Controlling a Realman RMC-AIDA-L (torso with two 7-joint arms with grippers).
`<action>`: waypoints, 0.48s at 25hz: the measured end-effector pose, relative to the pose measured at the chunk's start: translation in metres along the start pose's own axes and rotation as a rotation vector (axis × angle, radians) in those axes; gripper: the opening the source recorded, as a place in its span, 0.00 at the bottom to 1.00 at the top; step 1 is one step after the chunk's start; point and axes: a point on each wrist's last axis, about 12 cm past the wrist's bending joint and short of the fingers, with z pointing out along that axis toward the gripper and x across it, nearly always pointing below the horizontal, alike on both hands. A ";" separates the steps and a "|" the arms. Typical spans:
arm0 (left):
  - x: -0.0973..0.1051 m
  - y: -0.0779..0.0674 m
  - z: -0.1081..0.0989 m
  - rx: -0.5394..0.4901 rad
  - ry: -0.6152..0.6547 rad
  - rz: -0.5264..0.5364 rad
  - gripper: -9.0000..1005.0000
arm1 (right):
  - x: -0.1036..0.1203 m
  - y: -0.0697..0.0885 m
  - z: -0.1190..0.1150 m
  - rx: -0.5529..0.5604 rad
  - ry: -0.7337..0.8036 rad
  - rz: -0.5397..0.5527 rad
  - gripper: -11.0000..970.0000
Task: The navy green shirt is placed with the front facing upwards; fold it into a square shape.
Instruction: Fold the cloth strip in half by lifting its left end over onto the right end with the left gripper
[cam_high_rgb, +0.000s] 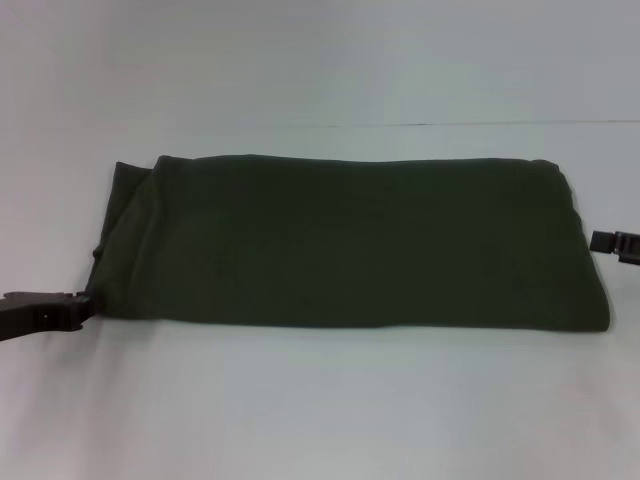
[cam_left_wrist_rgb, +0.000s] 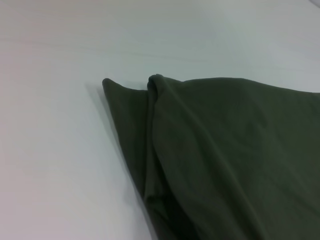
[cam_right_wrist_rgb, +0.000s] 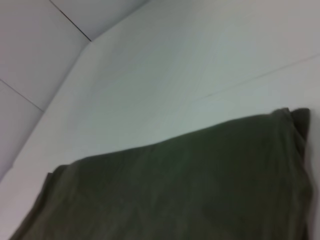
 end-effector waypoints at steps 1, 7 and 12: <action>0.000 0.000 0.000 0.000 0.000 0.000 0.18 | 0.001 -0.001 0.000 0.009 0.010 0.004 0.78; -0.002 0.000 -0.001 0.004 -0.007 -0.001 0.03 | 0.005 -0.003 0.003 0.042 0.070 0.015 0.77; -0.003 -0.001 -0.001 0.006 -0.003 0.006 0.03 | 0.011 -0.002 0.007 0.034 0.094 0.024 0.75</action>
